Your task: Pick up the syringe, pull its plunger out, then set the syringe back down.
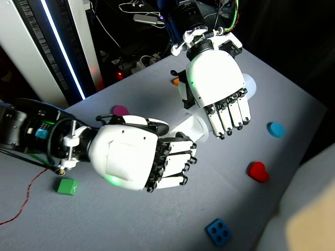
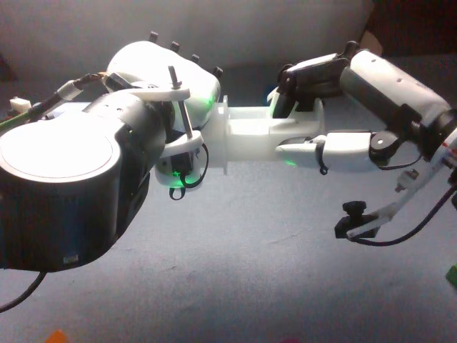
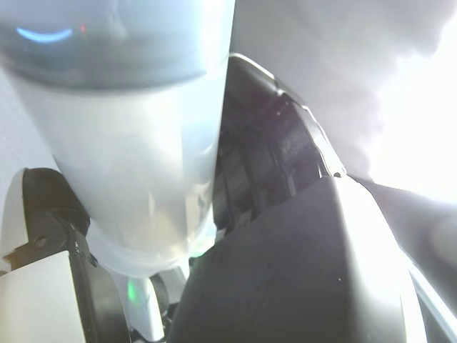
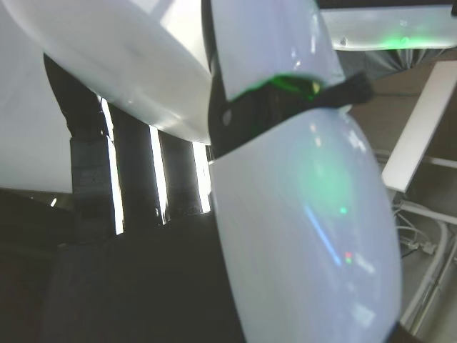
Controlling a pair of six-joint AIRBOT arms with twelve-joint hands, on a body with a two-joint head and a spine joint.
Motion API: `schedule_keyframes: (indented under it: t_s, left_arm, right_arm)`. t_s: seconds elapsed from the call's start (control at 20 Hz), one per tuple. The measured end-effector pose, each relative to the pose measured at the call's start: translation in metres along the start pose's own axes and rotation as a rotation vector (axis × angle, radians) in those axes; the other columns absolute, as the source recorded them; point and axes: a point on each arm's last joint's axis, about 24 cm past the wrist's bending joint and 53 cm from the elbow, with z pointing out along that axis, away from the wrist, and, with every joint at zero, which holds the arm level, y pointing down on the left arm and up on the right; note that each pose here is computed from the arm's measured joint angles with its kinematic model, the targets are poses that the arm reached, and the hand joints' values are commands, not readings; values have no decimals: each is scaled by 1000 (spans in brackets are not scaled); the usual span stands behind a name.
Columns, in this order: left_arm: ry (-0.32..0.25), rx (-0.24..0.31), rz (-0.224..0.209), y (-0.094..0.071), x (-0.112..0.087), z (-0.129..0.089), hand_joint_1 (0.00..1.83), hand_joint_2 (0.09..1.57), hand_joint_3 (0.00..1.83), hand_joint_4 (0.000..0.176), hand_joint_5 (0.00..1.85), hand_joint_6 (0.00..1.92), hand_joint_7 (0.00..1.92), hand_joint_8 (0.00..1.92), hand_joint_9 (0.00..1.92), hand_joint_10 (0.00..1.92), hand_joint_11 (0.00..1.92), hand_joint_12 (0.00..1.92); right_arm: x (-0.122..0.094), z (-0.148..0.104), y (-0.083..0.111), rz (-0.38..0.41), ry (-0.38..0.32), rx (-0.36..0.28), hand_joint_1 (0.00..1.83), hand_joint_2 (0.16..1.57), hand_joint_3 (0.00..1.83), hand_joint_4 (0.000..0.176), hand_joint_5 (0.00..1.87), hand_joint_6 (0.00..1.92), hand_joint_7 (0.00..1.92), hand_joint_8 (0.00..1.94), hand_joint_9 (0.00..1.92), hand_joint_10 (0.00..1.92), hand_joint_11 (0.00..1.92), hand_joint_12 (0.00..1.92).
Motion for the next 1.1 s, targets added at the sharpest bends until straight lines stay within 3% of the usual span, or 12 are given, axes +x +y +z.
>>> schedule_keyframes:
  t_s: [0.15, 0.25, 1.1]
  left_arm:
    - [0, 1, 0, 0, 0, 0, 1272, 1328, 0, 0, 590, 1556, 552, 1595, 542, 1718, 402, 1519]
    - [1, 2, -4, 0, 0, 0, 1273, 1329, 0, 0, 528, 1568, 590, 1585, 562, 1719, 409, 1514]
    - [-7, 1, 4, 0, -2, 0, 1273, 1326, 0, 0, 580, 1546, 576, 1613, 535, 1696, 387, 1480]
  right_arm:
    - [-5, -4, 0, -6, -2, 6, 1491, 1106, 0, 0, 776, 1050, 1012, 811, 1024, 980, 853, 1554]
    - [-9, -6, 1, -17, 0, 6, 1492, 1101, 0, 0, 794, 1040, 1020, 794, 1042, 955, 847, 1549]
    - [-43, -22, 3, -51, -28, 13, 1491, 1102, 0, 0, 790, 1054, 1012, 791, 1038, 958, 863, 1540]
